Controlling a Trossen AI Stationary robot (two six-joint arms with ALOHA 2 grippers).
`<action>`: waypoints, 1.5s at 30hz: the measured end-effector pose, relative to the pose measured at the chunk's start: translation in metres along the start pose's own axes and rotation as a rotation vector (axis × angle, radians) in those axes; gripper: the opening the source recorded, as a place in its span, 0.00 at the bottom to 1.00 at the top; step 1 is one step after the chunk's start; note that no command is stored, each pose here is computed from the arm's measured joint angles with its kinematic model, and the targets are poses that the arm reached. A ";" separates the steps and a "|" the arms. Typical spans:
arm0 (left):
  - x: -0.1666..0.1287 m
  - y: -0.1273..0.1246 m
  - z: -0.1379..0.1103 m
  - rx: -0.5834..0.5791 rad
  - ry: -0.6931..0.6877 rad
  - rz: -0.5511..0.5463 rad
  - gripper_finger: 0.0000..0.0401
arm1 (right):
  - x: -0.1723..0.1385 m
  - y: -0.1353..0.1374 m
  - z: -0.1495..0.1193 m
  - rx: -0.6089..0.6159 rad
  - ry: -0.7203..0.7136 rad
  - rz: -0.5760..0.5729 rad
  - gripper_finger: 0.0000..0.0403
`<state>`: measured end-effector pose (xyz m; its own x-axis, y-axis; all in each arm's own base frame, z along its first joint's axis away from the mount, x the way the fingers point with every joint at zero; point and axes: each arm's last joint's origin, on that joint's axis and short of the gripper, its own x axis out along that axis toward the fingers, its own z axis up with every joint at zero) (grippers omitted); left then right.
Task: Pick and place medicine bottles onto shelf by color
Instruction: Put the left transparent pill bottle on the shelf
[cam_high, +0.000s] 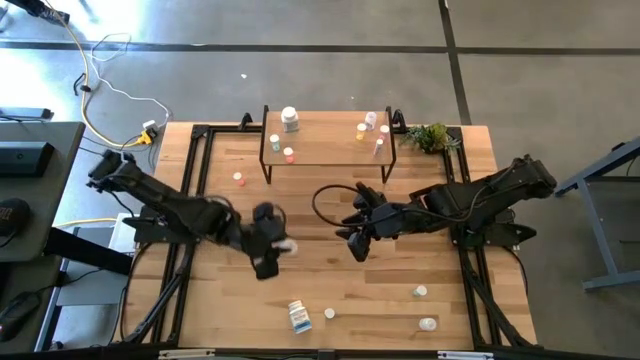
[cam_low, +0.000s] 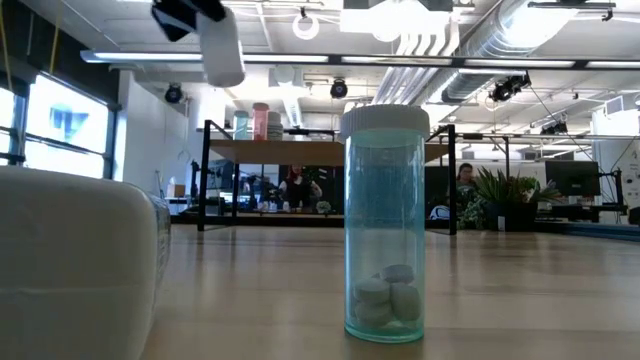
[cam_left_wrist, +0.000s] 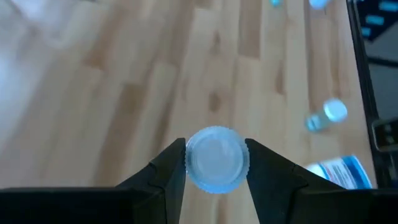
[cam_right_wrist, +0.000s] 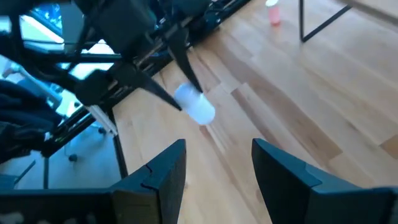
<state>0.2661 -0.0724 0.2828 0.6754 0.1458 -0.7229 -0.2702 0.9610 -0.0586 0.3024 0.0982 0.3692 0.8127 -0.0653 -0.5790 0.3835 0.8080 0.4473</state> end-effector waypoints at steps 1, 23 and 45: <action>-0.003 0.007 0.004 0.004 -0.013 0.009 0.33 | 0.000 -0.001 0.001 0.002 -0.005 -0.005 0.43; -0.052 0.129 0.080 0.116 -0.202 0.311 0.33 | 0.006 -0.025 0.029 0.122 -0.301 -0.259 0.43; -0.057 0.218 0.117 0.002 -0.293 0.389 0.33 | 0.015 -0.085 0.078 0.118 -0.422 -0.499 0.43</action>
<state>0.2496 0.1559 0.3917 0.6889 0.5544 -0.4670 -0.5402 0.8222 0.1792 0.3164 -0.0169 0.3761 0.6183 -0.6577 -0.4303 0.7841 0.5538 0.2803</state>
